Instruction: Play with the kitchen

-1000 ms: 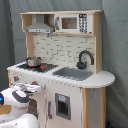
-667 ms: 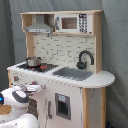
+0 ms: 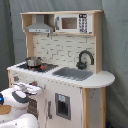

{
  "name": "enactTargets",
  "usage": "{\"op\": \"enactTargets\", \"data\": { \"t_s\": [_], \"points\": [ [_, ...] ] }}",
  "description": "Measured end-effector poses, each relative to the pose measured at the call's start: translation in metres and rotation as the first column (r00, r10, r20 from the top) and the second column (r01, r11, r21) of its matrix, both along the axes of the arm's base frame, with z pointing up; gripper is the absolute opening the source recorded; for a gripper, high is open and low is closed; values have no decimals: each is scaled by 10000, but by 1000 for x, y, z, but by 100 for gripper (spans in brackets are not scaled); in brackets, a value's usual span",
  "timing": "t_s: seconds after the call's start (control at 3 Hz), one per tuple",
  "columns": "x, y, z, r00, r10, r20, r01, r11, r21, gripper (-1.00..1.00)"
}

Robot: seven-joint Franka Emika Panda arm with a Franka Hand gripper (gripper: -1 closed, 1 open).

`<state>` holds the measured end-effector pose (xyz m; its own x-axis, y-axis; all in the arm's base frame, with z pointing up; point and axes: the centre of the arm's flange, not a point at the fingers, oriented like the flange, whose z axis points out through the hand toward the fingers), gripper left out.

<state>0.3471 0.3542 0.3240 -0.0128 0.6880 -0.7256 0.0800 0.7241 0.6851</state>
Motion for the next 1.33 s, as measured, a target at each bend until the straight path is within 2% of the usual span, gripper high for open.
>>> {"op": "enactTargets", "data": {
  "t_s": [0.67,1.0,1.33],
  "points": [
    [-42,12,2,9999,149,-71,-139,9932,1155,100],
    [-58,28,4,9985,546,-16,-529,9747,2172,100],
    [-61,35,-3,9981,619,-69,-562,9429,3282,100]
  ]
}}
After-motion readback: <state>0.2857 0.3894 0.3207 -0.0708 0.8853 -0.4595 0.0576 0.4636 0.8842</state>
